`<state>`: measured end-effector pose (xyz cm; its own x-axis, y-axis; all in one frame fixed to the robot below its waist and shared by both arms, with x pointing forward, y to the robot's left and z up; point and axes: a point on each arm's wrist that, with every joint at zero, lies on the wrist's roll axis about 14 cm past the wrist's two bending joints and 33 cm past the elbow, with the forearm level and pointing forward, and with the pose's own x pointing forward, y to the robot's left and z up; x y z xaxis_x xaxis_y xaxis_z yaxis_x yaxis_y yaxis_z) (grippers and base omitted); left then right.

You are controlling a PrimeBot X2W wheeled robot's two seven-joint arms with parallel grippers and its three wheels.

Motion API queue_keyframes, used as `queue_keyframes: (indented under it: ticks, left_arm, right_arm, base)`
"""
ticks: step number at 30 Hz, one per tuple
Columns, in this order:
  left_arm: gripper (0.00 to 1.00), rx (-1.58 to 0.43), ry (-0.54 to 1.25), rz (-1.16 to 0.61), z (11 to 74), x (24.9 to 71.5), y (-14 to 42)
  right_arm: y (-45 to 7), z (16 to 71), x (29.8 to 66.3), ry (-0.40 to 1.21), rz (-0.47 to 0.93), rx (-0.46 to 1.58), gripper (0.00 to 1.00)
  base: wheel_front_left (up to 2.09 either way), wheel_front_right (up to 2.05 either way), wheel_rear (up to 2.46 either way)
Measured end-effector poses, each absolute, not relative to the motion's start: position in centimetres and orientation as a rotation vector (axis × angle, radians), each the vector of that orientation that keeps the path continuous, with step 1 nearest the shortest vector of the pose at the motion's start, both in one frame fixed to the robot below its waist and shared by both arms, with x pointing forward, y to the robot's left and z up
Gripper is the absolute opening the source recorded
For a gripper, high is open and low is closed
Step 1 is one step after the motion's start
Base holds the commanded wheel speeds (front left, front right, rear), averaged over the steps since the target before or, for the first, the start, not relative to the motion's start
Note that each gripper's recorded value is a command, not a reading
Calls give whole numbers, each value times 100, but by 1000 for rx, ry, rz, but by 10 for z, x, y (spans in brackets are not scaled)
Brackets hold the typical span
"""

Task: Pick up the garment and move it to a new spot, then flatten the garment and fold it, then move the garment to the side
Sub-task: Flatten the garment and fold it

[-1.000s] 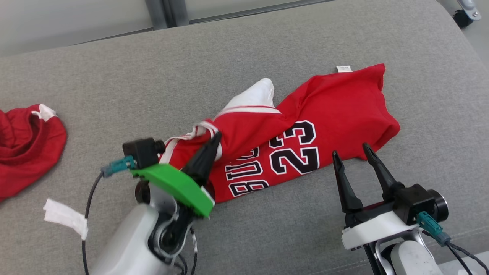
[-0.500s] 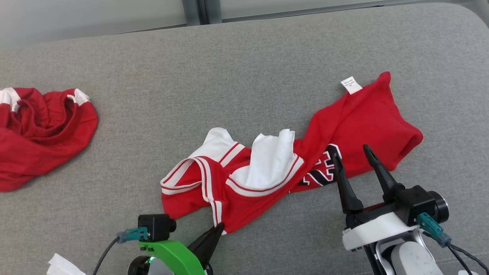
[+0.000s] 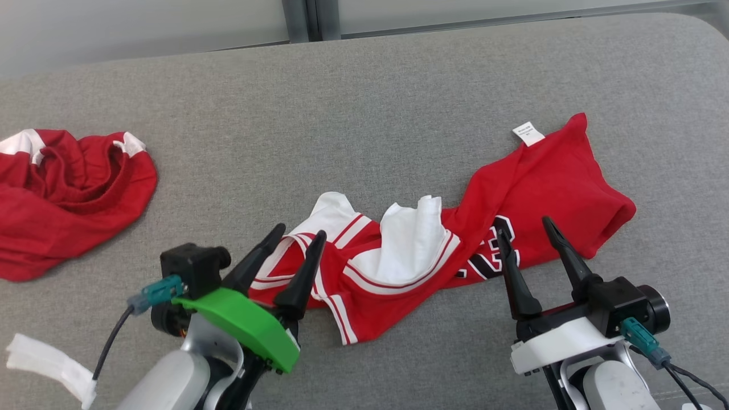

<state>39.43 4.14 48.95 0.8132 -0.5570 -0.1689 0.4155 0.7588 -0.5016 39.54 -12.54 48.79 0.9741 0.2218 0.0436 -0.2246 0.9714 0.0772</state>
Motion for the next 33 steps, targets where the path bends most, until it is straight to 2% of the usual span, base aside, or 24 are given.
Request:
queue_keyframes:
  ticks: [9, 15, 33]
  left_arm:
    - [100, -244, 363, -696, 478, 420, -8]
    - [100, -139, 487, -772, 440, 426, -40]
    - [100, 36, 612, -759, 380, 446, -50]
  right_arm:
    - [-122, 488, 396, -33, 237, 83, 100]
    - [-130, 480, 399, -14, 214, 75, 100]
    - [-138, 467, 403, 23, 192, 67, 100]
  base:
    - [0, 0, 0]
    - [0, 0, 0]
    - [0, 0, 0]
